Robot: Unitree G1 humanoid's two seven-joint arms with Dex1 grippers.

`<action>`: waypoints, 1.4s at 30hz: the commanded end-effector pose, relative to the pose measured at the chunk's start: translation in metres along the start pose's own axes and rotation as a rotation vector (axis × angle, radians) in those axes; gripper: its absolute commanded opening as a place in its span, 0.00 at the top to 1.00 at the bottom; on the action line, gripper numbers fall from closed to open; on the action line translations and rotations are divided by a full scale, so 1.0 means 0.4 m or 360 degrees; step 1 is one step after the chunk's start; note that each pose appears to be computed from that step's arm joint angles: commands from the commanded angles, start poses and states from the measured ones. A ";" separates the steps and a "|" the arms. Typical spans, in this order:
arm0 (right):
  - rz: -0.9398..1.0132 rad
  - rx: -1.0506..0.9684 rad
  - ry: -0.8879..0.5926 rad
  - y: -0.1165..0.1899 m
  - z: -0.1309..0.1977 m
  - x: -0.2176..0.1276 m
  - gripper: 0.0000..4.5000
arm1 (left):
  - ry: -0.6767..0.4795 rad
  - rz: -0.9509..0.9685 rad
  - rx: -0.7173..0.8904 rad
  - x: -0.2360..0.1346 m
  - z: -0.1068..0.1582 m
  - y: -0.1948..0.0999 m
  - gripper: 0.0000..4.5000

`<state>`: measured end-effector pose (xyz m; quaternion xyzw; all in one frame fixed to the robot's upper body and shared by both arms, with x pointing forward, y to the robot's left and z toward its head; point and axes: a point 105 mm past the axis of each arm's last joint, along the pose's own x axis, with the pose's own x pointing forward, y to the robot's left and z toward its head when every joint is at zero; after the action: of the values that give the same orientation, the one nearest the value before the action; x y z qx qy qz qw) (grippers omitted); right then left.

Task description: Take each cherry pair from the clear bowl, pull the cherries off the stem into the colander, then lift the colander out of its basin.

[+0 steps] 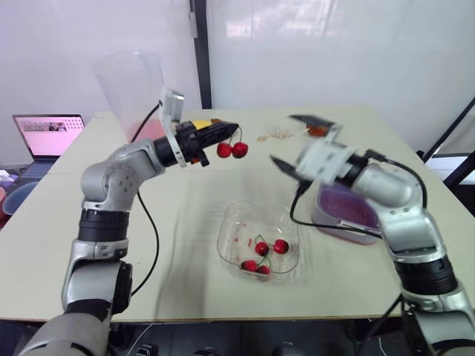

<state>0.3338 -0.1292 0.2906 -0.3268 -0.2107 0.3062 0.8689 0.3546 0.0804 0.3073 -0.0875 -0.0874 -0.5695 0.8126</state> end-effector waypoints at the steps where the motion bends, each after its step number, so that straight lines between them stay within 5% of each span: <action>1: 0.0133 0.0891 -0.0167 0.003 0.043 -0.026 0.01 | -0.0013 -0.0133 0.0097 0.010 0.039 -0.041 1.00; 17: 0.0375 0.1425 -0.0118 0.119 0.090 0.041 0.01 | 0.0031 -0.0282 0.0124 0.028 0.021 -0.087 1.00; 20: 0.0389 0.1455 -0.0118 0.123 0.093 0.045 0.20 | 0.0024 -0.0278 0.0122 0.028 0.020 -0.088 1.00; 25: 0.0426 0.1451 -0.0092 0.136 0.095 0.044 0.74 | 0.0023 -0.0266 0.0117 0.027 0.018 -0.088 1.00; 42: 0.0576 0.1638 -0.0009 0.178 0.076 0.020 0.74 | 0.0013 -0.0242 0.0127 0.023 0.018 -0.079 1.00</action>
<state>0.3006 -0.0701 0.2575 0.0942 0.0315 0.4978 0.8616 0.3324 0.0588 0.3063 -0.0541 -0.0843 -0.6260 0.7733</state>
